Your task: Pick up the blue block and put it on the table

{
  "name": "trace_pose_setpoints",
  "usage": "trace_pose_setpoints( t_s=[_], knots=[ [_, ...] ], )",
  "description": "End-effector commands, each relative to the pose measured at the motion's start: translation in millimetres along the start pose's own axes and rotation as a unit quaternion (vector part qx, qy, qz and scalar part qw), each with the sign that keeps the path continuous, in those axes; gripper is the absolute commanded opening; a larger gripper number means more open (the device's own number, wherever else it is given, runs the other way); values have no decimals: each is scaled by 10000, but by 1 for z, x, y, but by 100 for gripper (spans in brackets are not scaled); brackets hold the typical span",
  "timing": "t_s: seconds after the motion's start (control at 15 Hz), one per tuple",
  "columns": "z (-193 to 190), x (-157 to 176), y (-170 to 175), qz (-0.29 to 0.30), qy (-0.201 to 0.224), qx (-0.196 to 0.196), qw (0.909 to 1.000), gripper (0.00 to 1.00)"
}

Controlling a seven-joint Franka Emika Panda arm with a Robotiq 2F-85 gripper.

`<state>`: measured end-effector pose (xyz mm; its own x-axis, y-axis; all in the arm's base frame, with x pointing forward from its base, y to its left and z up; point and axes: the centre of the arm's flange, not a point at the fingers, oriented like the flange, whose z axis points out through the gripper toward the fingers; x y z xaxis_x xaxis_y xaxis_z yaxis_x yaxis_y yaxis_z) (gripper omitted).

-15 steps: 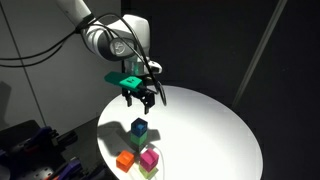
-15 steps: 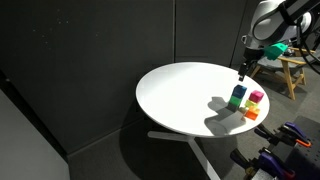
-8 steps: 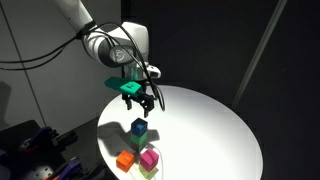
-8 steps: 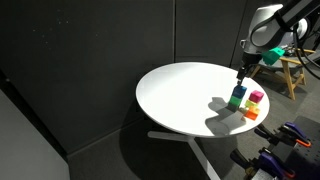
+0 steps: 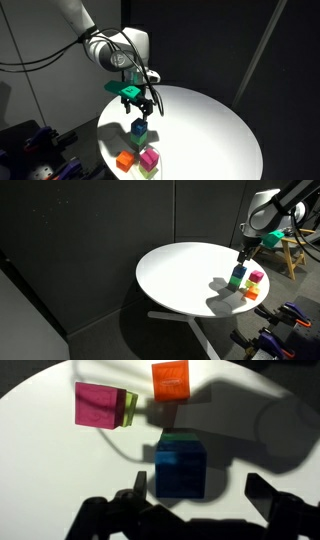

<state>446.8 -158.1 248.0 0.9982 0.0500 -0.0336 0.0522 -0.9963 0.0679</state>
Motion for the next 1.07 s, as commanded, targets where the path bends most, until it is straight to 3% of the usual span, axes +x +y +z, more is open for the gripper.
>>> trace_pose_setpoints(
  t_s=[0.0,1.0],
  knots=[
    [1,1,9,90,47,-11,9999,100],
    [14,4,16,579,-88,90,9982,100]
  ],
)
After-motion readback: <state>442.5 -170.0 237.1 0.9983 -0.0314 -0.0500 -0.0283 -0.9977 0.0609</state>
